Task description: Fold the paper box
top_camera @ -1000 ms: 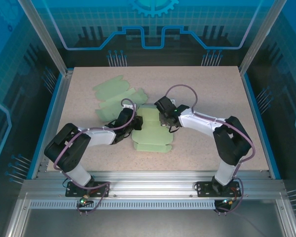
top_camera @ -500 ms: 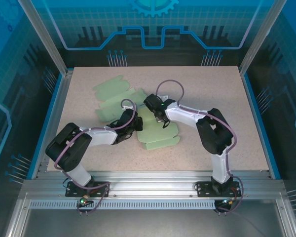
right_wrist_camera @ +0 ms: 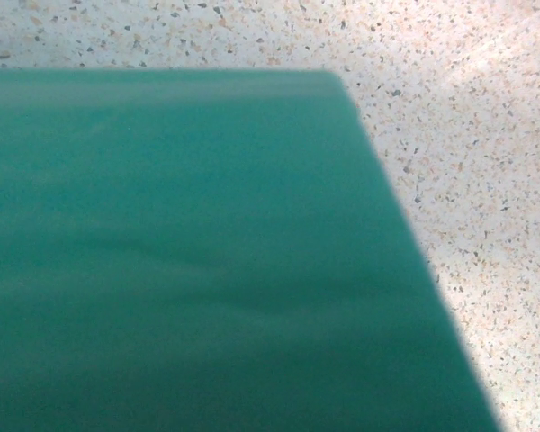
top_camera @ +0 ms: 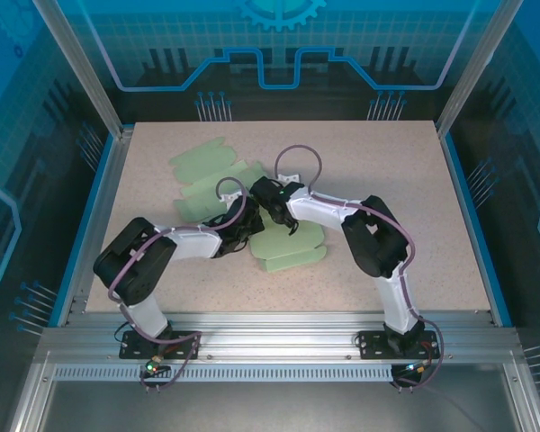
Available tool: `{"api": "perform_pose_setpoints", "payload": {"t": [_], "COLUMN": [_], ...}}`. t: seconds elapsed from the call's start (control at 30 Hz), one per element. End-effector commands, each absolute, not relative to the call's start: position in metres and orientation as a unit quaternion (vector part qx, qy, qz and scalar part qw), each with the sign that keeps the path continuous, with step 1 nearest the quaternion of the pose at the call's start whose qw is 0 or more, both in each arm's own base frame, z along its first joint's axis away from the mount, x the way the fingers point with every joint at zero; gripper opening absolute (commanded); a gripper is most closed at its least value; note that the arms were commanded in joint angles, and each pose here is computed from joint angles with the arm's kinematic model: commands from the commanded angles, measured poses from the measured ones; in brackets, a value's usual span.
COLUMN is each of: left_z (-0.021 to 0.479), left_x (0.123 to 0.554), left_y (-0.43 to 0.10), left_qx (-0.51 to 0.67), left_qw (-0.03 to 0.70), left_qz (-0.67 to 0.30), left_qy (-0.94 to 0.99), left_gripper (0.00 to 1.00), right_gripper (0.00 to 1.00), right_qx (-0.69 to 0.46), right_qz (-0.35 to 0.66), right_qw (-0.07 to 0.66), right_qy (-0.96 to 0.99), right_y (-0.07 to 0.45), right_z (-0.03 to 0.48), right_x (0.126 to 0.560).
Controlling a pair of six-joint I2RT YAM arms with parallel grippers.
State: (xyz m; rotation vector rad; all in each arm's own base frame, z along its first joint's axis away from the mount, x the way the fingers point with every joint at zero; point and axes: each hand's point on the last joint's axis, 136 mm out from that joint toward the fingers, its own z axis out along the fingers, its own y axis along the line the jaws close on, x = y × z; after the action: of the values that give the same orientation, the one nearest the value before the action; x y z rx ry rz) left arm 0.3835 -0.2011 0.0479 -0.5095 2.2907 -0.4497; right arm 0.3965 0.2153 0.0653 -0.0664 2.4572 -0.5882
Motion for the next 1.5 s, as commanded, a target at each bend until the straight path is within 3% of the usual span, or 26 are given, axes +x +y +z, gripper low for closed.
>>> {"api": "perform_pose_setpoints", "payload": {"t": [0.0, 0.13, 0.23, 0.4, 0.8, 1.1, 1.47], "left_z": [0.062, 0.056, 0.058, 0.068, 0.123, 0.13, 0.109], "left_x": [0.407, 0.409, 0.41, 0.407, 0.372, 0.371, 0.366], "left_y": [-0.164, -0.159, -0.166, -0.185, -0.217, -0.206, -0.235], "left_qx": [-0.307, -0.316, -0.296, -0.241, -0.159, -0.114, -0.012], "left_qw": [0.417, 0.417, 0.417, 0.408, 0.368, 0.329, 0.264], "left_qz": [-0.12, -0.098, -0.109, -0.153, -0.266, -0.277, -0.306], "left_qy": [0.847, 0.847, 0.852, 0.867, 0.877, 0.895, 0.915], "left_gripper": [0.07, 0.08, 0.15, 0.44, 0.81, 0.83, 0.78], "right_gripper": [0.08, 0.08, 0.08, 0.08, 0.08, 0.1, 0.18], "right_qx": [-0.076, -0.076, -0.078, -0.086, -0.165, -0.296, -0.321], "right_qz": [-0.343, -0.315, -0.304, -0.278, -0.232, -0.176, -0.157], "right_qw": [0.23, 0.223, 0.22, 0.2, 0.097, -0.032, -0.033], "right_qy": [0.907, 0.919, 0.924, 0.936, 0.954, 0.938, 0.933], "right_y": [0.169, 0.179, 0.183, 0.187, 0.175, 0.169, 0.178], "right_z": [0.046, 0.039, 0.039, 0.042, 0.041, 0.023, 0.019], "right_x": [0.371, 0.37, 0.37, 0.371, 0.355, 0.323, 0.342]}}
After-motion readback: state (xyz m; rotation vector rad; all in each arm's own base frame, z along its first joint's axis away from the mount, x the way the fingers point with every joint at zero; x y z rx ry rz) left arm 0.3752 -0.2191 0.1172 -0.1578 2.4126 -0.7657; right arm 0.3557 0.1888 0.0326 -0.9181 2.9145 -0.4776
